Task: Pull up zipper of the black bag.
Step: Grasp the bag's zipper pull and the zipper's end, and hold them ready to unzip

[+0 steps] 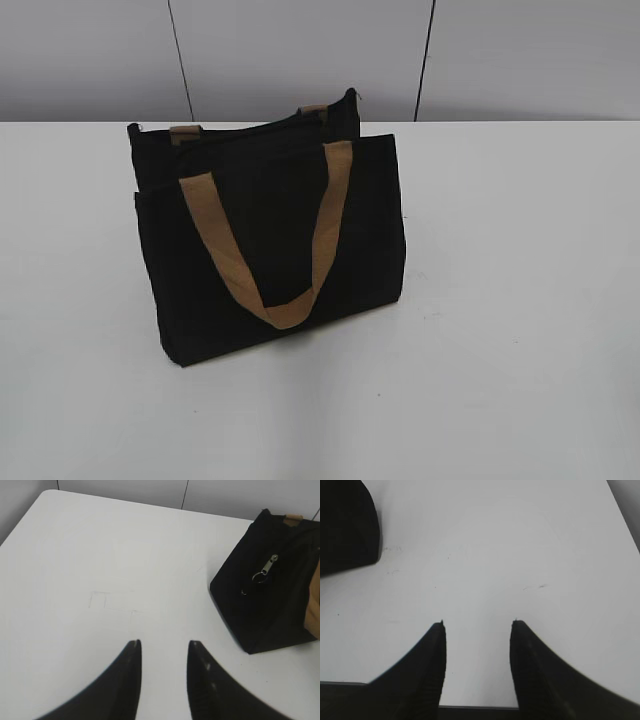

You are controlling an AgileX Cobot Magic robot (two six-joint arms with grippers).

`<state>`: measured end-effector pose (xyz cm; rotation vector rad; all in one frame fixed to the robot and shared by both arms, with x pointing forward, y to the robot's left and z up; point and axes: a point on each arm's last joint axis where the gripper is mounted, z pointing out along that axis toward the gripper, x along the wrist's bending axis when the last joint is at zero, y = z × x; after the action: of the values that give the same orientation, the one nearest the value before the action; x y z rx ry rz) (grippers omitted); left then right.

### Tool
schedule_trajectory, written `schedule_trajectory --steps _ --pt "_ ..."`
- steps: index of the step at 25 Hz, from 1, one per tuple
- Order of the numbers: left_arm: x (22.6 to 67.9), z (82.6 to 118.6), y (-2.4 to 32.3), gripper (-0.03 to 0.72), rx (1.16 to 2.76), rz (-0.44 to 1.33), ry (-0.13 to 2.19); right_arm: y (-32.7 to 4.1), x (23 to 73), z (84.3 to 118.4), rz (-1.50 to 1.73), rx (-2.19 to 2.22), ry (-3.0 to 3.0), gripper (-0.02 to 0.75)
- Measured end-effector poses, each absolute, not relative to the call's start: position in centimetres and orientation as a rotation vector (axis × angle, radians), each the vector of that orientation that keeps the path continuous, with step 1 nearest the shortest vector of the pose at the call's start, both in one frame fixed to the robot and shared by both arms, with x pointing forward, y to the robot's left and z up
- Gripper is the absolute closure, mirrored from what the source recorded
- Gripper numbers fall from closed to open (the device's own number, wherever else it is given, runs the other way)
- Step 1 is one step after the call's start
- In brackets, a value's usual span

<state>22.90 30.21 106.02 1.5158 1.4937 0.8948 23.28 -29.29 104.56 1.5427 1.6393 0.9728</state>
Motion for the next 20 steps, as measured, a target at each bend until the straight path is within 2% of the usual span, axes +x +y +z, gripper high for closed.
schedule_trajectory --steps 20 --pt "22.90 106.02 30.21 0.452 1.516 0.895 1.494 -29.29 23.28 104.56 0.973 1.543 1.639 0.403"
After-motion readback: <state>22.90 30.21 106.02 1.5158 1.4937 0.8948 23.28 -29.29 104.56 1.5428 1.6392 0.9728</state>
